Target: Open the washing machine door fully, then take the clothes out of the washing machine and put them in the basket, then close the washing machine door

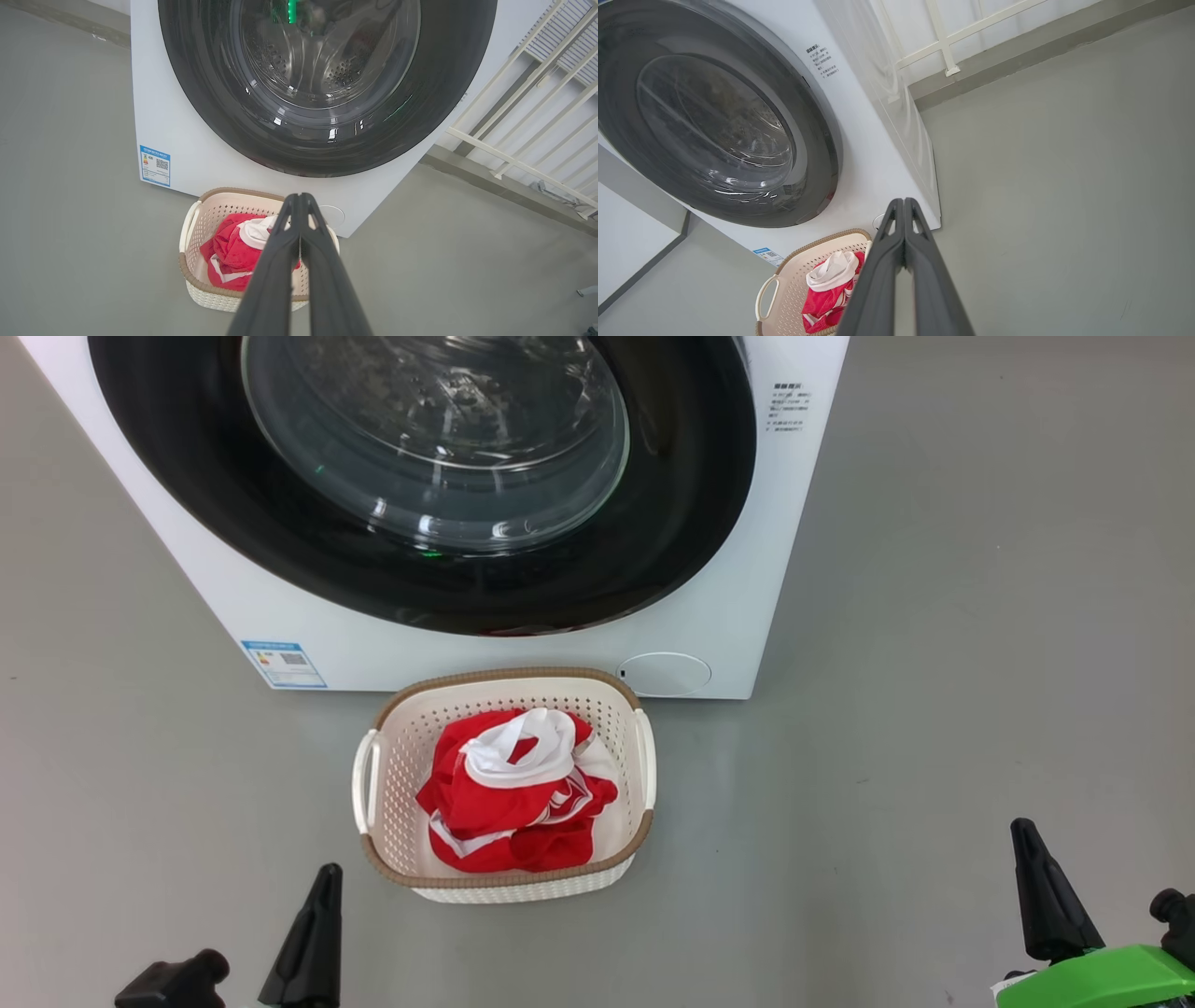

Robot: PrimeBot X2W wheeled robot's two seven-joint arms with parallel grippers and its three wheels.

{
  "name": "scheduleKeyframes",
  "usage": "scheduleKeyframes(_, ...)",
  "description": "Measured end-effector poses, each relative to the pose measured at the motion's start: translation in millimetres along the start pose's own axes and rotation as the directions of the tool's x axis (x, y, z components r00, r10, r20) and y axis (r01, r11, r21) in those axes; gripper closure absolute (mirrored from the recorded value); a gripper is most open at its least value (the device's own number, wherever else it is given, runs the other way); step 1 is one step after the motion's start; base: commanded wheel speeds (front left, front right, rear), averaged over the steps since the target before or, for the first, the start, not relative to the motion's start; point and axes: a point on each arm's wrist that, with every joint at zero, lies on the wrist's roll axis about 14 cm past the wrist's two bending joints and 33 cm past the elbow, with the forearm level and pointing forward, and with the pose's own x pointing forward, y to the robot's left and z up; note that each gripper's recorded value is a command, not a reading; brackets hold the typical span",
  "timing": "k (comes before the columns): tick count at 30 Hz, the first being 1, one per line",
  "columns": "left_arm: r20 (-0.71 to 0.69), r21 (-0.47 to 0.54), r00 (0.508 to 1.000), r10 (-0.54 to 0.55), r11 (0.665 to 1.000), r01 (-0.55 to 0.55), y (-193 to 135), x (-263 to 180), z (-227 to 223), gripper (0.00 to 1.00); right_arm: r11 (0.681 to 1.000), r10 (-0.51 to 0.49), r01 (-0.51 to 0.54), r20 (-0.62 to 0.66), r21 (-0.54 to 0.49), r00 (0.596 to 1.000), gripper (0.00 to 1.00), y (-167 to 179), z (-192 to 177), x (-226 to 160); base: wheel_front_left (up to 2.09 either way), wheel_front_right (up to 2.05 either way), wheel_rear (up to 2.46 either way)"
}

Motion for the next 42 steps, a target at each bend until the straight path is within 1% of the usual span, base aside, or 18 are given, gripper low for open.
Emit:
scheduleKeyframes(5, -0.002, -0.053, 1.000, 0.006, 0.999, -0.007, 0, 0, 0, 1.00, 0.999, -0.008, 0.009, -0.002, 0.036, 1.000, 1.00, -1, 1, -1, 0.00, 0.00, 0.00)
scheduleKeyframes(8, -0.006, -0.080, 1.000, 0.009, 0.997, -0.009, 0, 0, 0, 1.00, 0.997, -0.016, 0.016, -0.001, 0.076, 1.000, 1.00, -2, 1, -1, 0.00, 0.00, 0.00)
scheduleKeyframes(20, -0.012, -0.202, 1.000, 0.018, 0.979, -0.020, 0, 2, 1, 1.00, 0.984, -0.029, 0.029, -0.002, 0.179, 1.000, 1.00, -3, 4, -2, 0.00, 0.00, 0.00)
scheduleKeyframes(33, -0.021, -0.331, 1.000, 0.023, 0.943, -0.029, -1, 2, 2, 1.00, 0.956, -0.034, 0.033, -0.002, 0.293, 0.999, 1.00, -2, 9, -2, 0.00, 0.00, 0.00)
scheduleKeyframes(42, -0.029, -0.419, 0.999, 0.025, 0.907, -0.035, -1, 3, 2, 1.00, 0.925, -0.032, 0.028, 0.004, 0.380, 0.999, 1.00, 0, 13, 0, 0.00, 0.00, 0.00)
